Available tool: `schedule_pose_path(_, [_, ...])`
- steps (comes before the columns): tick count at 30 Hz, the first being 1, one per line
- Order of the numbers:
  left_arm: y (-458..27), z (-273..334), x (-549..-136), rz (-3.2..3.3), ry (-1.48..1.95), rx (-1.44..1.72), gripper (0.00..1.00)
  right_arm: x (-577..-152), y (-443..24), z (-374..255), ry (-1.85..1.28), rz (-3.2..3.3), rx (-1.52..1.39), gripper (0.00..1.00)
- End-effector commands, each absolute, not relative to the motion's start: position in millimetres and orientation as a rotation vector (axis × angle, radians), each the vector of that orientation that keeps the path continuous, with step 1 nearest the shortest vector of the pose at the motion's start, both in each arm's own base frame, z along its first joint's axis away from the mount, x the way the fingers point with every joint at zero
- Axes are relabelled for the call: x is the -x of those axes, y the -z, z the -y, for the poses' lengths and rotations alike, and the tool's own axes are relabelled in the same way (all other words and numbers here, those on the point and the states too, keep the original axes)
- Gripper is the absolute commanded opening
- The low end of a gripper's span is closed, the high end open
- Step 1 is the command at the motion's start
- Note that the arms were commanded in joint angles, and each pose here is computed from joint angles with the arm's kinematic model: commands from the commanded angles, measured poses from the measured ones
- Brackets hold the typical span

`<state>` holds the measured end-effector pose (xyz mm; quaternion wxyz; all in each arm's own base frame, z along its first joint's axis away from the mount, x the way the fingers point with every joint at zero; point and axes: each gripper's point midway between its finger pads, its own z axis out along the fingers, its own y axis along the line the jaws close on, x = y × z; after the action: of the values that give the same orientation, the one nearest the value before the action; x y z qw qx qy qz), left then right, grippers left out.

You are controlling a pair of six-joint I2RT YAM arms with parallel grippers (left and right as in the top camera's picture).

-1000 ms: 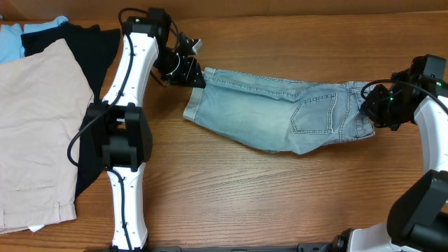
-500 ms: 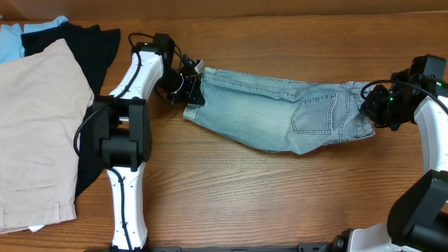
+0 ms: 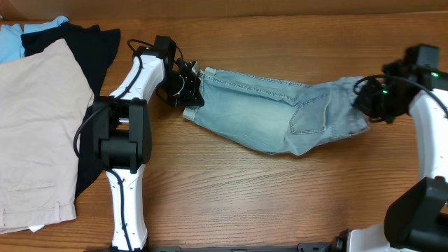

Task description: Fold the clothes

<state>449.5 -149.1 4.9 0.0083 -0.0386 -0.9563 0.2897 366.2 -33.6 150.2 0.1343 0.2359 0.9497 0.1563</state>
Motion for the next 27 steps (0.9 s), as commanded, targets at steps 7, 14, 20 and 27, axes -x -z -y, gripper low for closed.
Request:
schedule_pose_path(7, [19,133,-441,3.002,-0.716,0.067,0.04,-397,-203,-114,-0.669,-2.615,-0.295,0.04])
schedule_pose_path(14, [20,143,-441,3.007,-0.717,0.106,0.04,-403,-230,-201,-0.780,-2.475,-0.066,0.04])
schedule_pose_path(20, [20,154,-440,3.013,-0.720,0.148,0.04,-406,-221,-234,-0.662,-2.439,-0.047,0.04])
schedule_pose_path(27, [20,158,-440,3.014,-0.715,0.162,0.04,-416,-178,-251,-0.631,-2.508,-0.057,0.04])
